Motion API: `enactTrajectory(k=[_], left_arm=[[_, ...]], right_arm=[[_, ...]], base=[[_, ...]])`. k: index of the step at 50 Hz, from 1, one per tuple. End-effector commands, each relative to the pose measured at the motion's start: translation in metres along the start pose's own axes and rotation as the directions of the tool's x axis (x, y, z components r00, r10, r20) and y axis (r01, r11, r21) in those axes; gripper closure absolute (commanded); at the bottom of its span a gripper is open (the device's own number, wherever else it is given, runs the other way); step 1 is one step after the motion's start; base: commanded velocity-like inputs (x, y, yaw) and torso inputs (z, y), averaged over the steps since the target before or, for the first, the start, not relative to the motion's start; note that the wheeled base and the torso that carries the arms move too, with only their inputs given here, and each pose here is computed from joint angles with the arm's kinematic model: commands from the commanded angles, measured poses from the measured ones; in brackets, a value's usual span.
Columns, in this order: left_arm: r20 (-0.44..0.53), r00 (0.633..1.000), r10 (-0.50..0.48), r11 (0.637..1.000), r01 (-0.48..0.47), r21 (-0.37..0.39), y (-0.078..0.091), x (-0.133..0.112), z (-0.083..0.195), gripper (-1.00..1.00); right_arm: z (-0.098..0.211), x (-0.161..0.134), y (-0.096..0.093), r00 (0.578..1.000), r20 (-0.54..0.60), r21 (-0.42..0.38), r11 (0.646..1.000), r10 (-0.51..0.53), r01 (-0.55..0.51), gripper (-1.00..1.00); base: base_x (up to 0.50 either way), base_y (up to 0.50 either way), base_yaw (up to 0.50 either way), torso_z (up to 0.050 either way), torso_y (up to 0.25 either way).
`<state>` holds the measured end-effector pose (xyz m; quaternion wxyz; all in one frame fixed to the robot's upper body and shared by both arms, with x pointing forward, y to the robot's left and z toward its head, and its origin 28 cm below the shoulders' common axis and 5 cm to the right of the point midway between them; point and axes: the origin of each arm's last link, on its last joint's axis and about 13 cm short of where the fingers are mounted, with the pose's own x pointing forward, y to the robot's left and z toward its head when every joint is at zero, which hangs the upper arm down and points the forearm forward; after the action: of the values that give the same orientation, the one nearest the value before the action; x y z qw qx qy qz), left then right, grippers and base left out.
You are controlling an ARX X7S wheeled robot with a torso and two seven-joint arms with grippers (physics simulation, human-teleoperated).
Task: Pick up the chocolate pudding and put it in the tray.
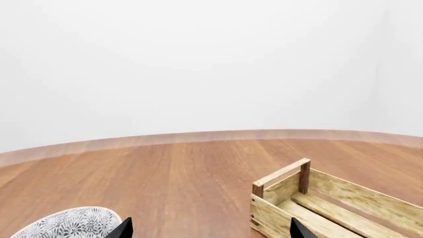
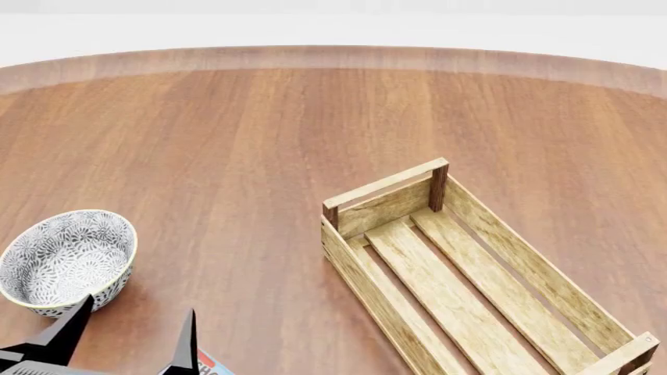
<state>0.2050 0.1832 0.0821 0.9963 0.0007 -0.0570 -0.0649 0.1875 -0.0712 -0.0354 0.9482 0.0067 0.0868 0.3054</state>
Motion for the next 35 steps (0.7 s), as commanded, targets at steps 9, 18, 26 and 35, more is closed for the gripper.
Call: enactTrajectory(k=[9, 18, 26, 35], left_arm=[[0.003, 1.0, -0.003, 1.0, 0.003, 0.001, 0.0, 0.0, 0.001, -1.0], [0.004, 1.0, -0.008, 1.0, 0.008, 0.002, -0.002, 0.0, 0.001, -1.0], [0.003, 1.0, -0.009, 1.0, 0.009, 0.002, -0.002, 0.0, 0.002, -1.0], [0.003, 1.0, -0.009, 1.0, 0.009, 0.0, -0.002, 0.001, 0.001, -1.0]], right_arm=[[-0.002, 0.008, -0.001, 1.0, -0.01, 0.001, 1.0, 0.004, -0.004, -1.0], [-0.002, 0.011, -0.001, 1.0, -0.012, 0.001, 1.0, 0.006, -0.006, -1.0], [-0.004, 0.016, -0.002, 1.0, -0.016, -0.004, 1.0, 0.004, -0.004, -1.0], [-0.005, 0.02, -0.004, 1.0, -0.018, -0.003, 1.0, 0.005, -0.005, -1.0]], base=[[0.0, 0.0, 0.0, 0.0, 0.0], [0.0, 0.0, 0.0, 0.0, 0.0], [0.0, 0.0, 0.0, 0.0, 0.0], [0.0, 0.0, 0.0, 0.0, 0.0]])
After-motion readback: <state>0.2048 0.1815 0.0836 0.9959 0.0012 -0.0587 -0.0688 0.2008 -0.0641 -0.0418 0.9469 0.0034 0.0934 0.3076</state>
